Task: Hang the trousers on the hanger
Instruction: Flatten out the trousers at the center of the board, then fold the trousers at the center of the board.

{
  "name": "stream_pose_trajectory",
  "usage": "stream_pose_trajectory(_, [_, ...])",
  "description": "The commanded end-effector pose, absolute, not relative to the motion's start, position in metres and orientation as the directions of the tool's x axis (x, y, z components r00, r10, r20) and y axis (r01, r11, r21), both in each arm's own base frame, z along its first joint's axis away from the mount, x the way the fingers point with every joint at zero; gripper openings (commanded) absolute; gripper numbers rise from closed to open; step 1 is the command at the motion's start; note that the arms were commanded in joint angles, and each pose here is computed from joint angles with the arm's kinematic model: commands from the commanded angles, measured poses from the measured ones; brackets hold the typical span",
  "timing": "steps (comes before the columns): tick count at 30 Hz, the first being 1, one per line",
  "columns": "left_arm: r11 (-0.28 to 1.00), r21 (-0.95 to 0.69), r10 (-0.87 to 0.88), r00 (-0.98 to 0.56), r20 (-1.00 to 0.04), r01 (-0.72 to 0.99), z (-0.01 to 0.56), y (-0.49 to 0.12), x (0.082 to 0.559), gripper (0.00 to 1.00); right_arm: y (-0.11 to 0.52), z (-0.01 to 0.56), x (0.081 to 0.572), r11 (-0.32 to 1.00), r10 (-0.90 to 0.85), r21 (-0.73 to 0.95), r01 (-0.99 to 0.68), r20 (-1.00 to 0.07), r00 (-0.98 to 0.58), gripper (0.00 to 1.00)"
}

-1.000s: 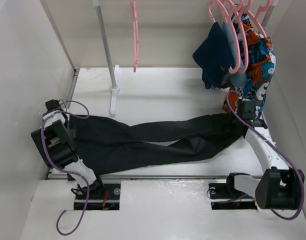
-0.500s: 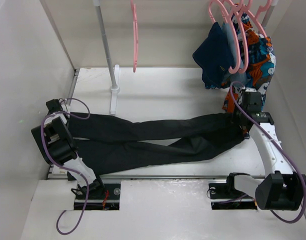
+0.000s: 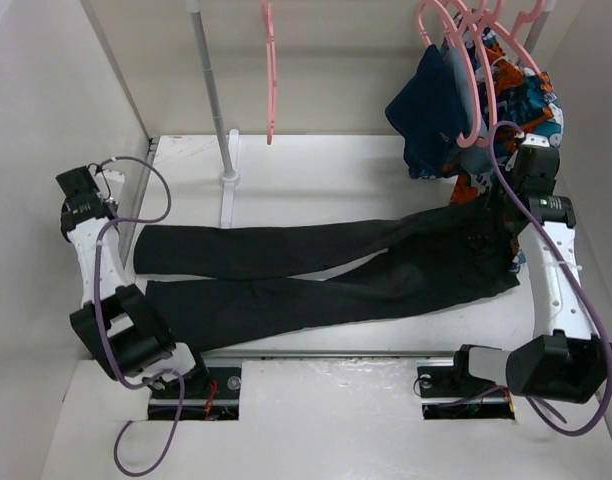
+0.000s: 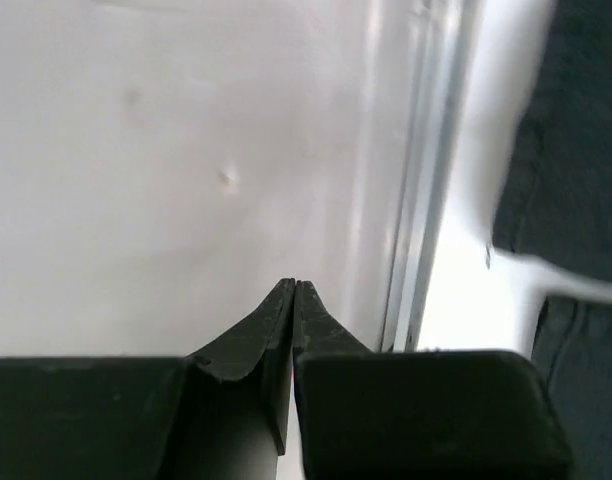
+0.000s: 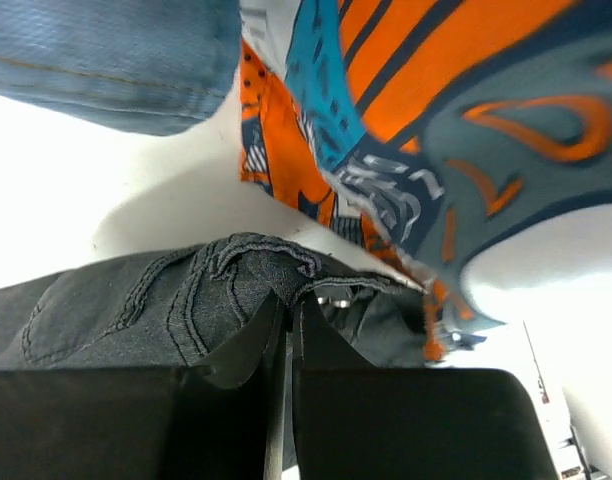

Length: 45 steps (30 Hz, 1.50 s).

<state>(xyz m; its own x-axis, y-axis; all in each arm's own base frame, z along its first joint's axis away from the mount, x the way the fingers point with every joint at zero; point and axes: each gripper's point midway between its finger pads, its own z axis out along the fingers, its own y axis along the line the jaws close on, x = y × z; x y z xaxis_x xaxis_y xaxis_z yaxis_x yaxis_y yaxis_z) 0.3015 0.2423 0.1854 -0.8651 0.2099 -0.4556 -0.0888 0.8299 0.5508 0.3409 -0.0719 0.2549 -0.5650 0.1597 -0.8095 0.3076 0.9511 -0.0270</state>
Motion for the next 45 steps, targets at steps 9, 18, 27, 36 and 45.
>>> stream_pose_trajectory(9, [0.97, 0.185, 0.215, -0.902, -0.374, 0.155, 0.083, 0.135, 0.293, 1.0, -0.059, 0.255, 0.357, 0.973, 0.162, 0.045, 0.225, -0.83, -0.533, 0.0])
stream_pose_trajectory(18, [0.99, 0.047, -0.106, -0.923, -0.37, -0.132, 0.057, 0.16, 0.325, 1.0, -0.058, 0.246, 0.342, 0.976, 0.143, 0.027, 0.214, -0.825, -0.546, 0.0])
stream_pose_trajectory(27, [0.995, 0.009, -0.099, -0.976, -0.192, -0.103, -0.004, 0.148, 0.284, 0.65, -0.059, 0.247, 0.338, 0.975, 0.141, 0.022, 0.221, -0.831, -0.539, 0.0])
stream_pose_trajectory(36, [0.988, 0.139, -0.016, -0.941, -0.337, -0.067, 0.048, 0.179, 0.319, 0.0, -0.07, 0.257, 0.355, 0.971, 0.143, 0.015, 0.237, -0.835, -0.531, 0.0])
stream_pose_trajectory(45, [0.933, 0.36, 0.142, -0.913, -0.383, -0.006, 0.198, 0.203, 0.301, 0.0, -0.098, 0.276, 0.352, 0.94, 0.19, 0.014, 0.34, -0.851, -0.49, 0.0])
